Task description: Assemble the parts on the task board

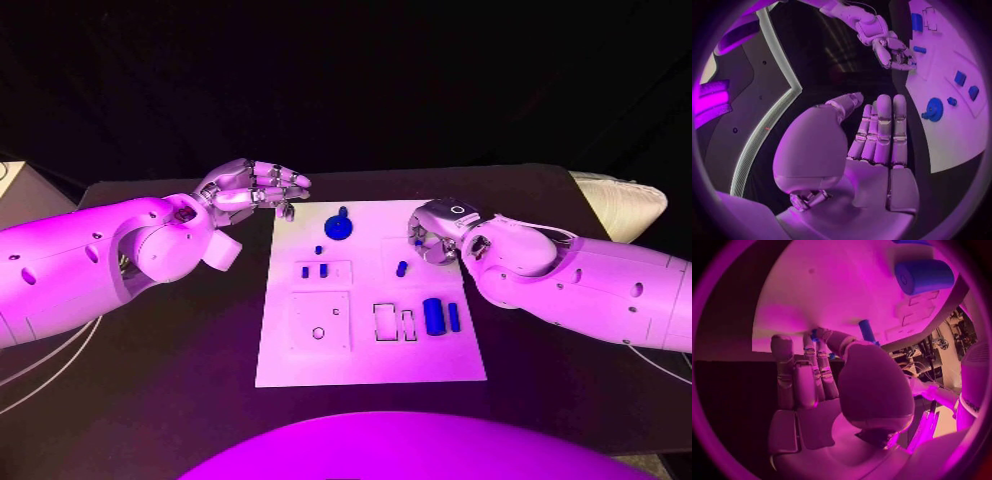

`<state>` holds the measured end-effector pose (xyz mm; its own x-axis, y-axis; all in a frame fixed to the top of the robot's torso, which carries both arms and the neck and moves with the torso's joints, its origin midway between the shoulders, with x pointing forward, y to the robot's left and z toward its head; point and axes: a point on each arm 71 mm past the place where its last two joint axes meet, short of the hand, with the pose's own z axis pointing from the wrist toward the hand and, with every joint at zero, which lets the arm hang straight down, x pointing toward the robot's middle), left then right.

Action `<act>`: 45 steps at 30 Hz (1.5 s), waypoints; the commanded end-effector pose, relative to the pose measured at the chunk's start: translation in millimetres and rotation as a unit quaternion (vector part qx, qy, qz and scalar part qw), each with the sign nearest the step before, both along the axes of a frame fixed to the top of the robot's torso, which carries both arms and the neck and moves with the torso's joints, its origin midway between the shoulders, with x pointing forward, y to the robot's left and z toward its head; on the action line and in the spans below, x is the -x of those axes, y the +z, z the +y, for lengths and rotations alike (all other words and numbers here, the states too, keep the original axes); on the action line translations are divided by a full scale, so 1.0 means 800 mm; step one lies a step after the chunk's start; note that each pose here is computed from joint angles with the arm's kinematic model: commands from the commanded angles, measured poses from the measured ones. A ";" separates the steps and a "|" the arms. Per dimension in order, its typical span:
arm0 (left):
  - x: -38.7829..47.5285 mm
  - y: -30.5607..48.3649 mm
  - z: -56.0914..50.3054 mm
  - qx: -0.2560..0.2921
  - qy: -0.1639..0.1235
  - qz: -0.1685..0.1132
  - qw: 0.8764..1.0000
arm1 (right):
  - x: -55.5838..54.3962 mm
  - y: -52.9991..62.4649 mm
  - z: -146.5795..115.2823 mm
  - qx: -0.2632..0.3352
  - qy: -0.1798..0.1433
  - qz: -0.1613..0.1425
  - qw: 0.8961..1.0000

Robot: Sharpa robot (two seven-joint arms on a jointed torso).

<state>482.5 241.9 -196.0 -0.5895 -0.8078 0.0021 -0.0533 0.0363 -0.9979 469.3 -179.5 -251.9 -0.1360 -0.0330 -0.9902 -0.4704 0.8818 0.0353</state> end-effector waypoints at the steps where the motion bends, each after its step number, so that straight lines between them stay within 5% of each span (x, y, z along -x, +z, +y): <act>1: 0.001 0.0011 -0.003 0.000 -0.010 -0.003 1.000 | 0.004 -0.005 -0.002 0.006 -0.007 -0.010 1.000; 27: -0.004 -0.0022 -0.004 -0.002 -0.010 0.002 1.000 | 0.017 0.030 -0.015 -0.108 -0.005 -0.049 0.993; 45: -0.003 -0.0016 -0.009 0.001 -0.011 0.002 1.000 | 0.075 0.051 0.043 -0.215 0.098 -0.018 0.972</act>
